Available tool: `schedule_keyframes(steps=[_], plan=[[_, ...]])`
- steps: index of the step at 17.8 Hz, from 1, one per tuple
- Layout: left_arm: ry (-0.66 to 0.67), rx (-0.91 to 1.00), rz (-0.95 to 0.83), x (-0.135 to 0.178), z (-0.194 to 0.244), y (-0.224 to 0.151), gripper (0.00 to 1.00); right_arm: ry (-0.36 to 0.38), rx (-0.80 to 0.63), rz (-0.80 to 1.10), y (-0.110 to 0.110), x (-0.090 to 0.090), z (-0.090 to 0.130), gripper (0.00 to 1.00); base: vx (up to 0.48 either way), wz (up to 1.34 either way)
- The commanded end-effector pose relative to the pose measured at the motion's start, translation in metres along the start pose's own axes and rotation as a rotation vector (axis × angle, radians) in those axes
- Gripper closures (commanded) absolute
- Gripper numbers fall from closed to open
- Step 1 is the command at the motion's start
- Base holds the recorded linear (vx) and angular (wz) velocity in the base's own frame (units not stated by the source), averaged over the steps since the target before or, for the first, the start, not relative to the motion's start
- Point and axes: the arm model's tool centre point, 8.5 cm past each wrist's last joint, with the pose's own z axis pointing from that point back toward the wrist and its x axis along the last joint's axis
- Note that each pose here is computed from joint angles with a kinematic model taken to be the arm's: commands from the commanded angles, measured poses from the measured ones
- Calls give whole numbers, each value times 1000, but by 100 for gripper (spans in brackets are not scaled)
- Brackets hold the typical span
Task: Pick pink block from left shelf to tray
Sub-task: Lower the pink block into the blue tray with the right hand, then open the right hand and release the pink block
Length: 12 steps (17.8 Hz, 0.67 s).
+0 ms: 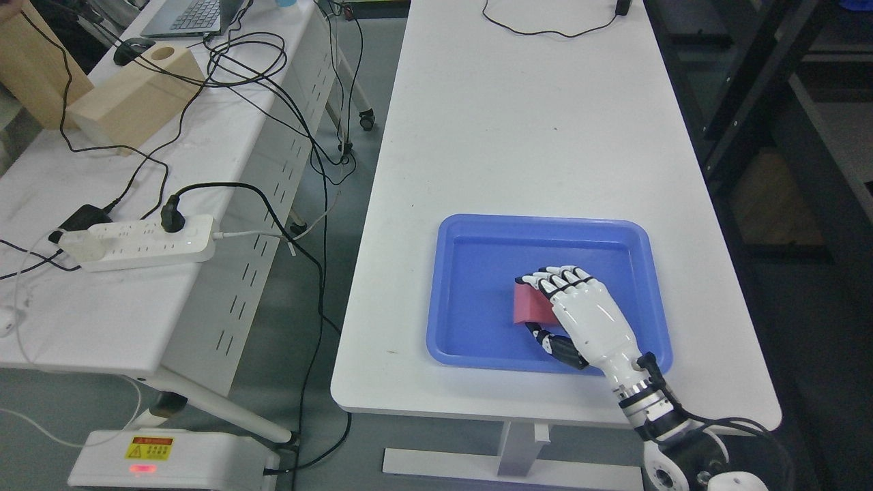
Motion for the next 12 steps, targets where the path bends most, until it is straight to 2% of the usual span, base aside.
schedule_keyframes(steps=[1,6,8,12], plan=[[3,15,-2,-7,2,10,0,9,-7,-26,0,-1,2,33,0,0],[3,15,-2,-7,2,10,0,12,-7,-35,0,-2,4,24,0,0],[3,15,-2,-7,2,10,0,35,-19,-65,-2,-5,4,19,0,0],[3,15,-2,-7,2,10,0,148,-101,-213,-24,-45,17,8,0,0]])
